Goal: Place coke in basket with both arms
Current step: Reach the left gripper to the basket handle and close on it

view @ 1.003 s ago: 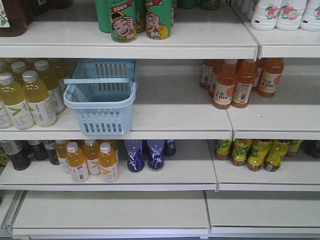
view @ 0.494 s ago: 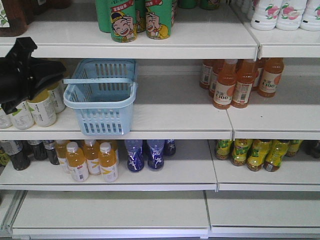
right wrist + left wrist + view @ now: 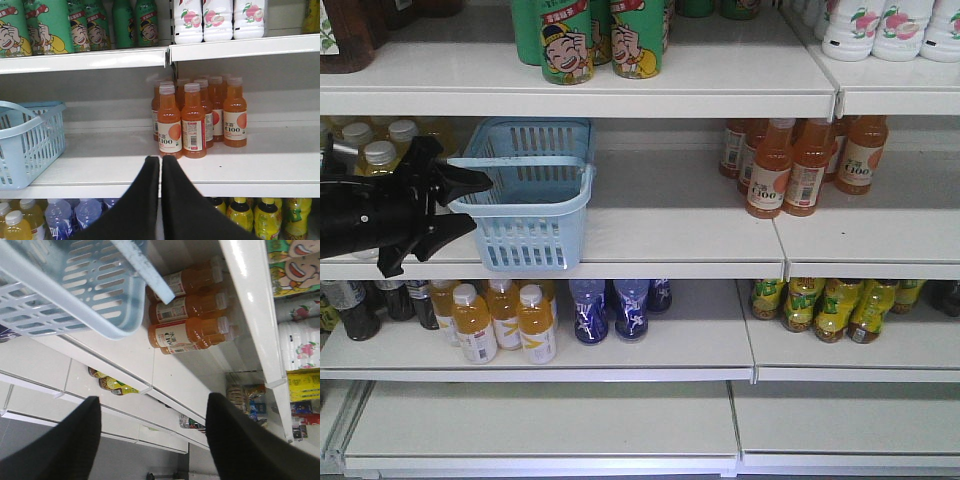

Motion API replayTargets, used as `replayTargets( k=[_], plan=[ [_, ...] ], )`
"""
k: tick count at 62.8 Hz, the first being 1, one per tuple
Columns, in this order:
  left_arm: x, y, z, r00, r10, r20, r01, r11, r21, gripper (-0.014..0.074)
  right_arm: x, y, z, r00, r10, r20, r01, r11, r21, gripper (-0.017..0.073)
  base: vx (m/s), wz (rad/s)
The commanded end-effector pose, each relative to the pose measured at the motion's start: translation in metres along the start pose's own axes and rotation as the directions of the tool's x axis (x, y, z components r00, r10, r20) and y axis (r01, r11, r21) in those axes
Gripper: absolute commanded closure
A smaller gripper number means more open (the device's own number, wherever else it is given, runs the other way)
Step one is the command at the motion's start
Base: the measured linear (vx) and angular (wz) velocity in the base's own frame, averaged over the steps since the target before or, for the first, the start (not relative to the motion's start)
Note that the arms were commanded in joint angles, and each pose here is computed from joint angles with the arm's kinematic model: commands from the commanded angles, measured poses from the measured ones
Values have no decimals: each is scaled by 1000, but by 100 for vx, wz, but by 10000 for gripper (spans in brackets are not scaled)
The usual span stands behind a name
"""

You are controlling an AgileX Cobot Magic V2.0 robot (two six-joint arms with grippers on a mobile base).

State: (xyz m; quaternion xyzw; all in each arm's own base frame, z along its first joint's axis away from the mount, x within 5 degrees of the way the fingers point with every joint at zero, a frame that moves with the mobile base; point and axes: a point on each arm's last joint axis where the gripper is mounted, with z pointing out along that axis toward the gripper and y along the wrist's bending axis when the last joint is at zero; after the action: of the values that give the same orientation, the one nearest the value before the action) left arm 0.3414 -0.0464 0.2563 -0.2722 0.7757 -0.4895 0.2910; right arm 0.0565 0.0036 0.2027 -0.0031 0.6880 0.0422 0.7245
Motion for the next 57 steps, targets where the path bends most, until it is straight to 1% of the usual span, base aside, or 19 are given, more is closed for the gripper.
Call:
replayTargets(
  k=[1, 14, 17, 21, 24, 28, 38, 52, 57],
  plan=[
    [-2, -18, -5, 1000, -3, -1, 3, 996, 85, 147, -5, 0, -1, 997, -11, 76, 11, 1000, 2, 561, 0, 0],
    [-2, -16, -4, 1000, 2, 1, -2, 997, 72, 147, -5, 0, -1, 997, -11, 76, 11, 1000, 2, 561, 0, 0],
    [-2, -16, -4, 1000, -8, -3, 9, 997, 77, 147, -5, 0, -1, 997, -11, 78, 11, 1000, 2, 561, 0, 0],
    [-1, -17, -4, 1000, -11, -7, 11, 997, 81, 147, -5, 0, -1, 997, -11, 78, 11, 1000, 2, 561, 0, 0],
    [-3, -16, -4, 1000, -25, 7, 24, 996, 81, 147, -5, 0, -1, 997, -11, 78, 11, 1000, 2, 561, 0, 0],
    [-5, -15, -1, 998, -60, 18, 58, 994, 92, 147, -5, 0, -1, 997, -11, 78, 11, 1000, 2, 561, 0, 0],
    [-13, -12, 10, 998, -64, 8, 63, 994, 92, 147, -5, 0, -1, 997, -11, 78, 11, 1000, 2, 561, 0, 0],
    [-29, -19, 26, 999, -46, 6, 45, 991, 122, 147, -5, 0, -1, 997, -11, 78, 11, 1000, 2, 561, 0, 0],
    [-36, -19, 32, 998, -57, 12, 55, 991, 123, 147, -5, 0, -1, 997, -11, 78, 11, 1000, 2, 561, 0, 0]
  ],
)
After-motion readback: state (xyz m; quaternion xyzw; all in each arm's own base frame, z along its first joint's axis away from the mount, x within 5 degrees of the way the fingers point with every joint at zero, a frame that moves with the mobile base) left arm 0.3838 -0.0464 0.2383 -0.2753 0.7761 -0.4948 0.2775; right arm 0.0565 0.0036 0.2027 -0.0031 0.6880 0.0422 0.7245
